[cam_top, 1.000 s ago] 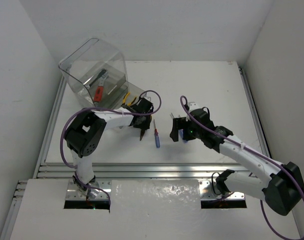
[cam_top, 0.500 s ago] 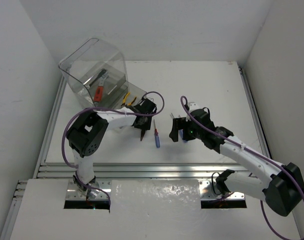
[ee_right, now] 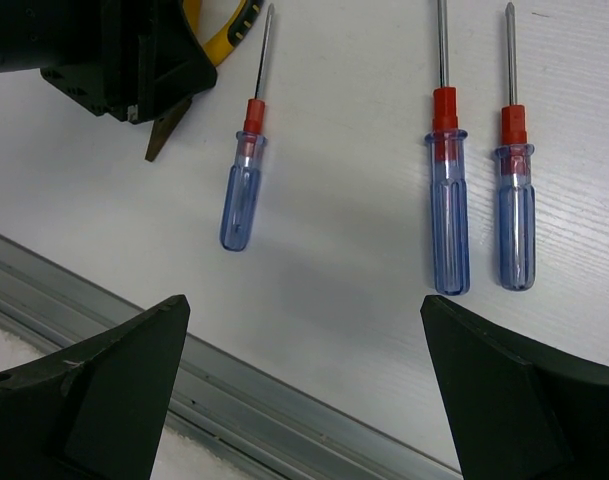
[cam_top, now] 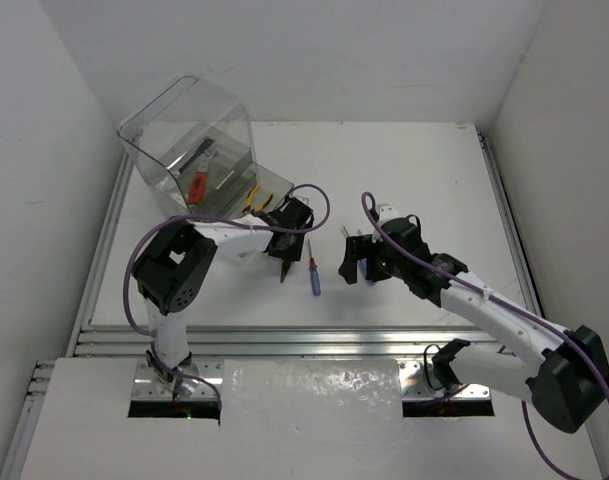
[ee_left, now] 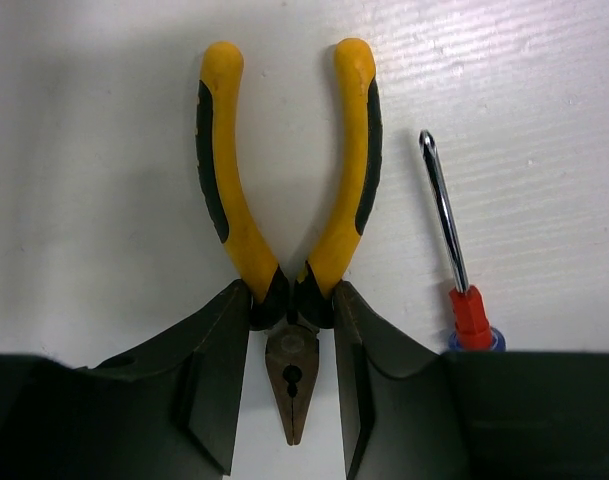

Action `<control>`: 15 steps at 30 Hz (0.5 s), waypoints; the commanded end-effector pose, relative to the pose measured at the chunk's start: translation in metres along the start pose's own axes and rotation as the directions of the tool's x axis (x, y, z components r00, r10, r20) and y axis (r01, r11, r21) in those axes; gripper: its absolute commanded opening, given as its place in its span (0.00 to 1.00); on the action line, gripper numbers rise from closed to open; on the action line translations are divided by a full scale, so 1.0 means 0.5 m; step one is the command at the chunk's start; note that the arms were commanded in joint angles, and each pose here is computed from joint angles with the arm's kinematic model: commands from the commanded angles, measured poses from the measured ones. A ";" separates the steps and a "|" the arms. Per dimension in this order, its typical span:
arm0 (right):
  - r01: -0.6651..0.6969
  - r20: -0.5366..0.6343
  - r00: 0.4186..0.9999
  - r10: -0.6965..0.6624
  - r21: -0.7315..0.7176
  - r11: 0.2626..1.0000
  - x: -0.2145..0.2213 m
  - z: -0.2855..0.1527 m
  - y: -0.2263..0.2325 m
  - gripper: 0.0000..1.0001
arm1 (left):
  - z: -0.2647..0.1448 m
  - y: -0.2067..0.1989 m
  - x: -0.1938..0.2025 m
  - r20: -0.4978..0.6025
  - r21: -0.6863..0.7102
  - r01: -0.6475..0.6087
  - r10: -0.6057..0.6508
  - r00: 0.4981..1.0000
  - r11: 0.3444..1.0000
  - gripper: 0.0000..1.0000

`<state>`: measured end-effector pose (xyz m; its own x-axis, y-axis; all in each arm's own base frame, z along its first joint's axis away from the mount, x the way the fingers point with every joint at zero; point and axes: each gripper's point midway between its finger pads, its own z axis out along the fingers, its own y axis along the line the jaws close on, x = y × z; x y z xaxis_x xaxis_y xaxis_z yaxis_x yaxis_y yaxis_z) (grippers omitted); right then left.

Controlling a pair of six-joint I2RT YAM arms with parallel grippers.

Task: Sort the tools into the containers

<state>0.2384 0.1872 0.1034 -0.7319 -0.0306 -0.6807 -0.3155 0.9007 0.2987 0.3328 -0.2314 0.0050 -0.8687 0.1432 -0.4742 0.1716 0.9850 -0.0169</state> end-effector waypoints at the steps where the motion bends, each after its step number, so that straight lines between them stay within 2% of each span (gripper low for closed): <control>1: 0.010 0.058 0.998 -0.009 -0.030 1.000 -0.029 -0.005 0.011 0.99 | -0.031 -0.005 0.031 -0.027 0.032 -0.023 0.024 0.999 0.999 0.00; 7: 0.016 0.089 0.996 -0.012 -0.041 0.999 -0.036 -0.012 0.013 0.99 | -0.110 -0.015 -0.045 0.122 0.068 -0.001 -0.007 0.993 0.998 0.00; 15: 0.022 0.099 0.995 -0.018 -0.041 0.999 -0.041 -0.018 0.012 0.99 | -0.168 -0.045 -0.072 0.177 0.135 -0.025 0.001 0.984 0.991 0.00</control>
<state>0.2403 0.1858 0.1124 -0.7025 -0.0144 -0.7115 -0.3273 0.8943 0.3050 0.3145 -0.2315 0.0624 -0.8258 0.1329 -0.5480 0.2069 0.9755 -0.0751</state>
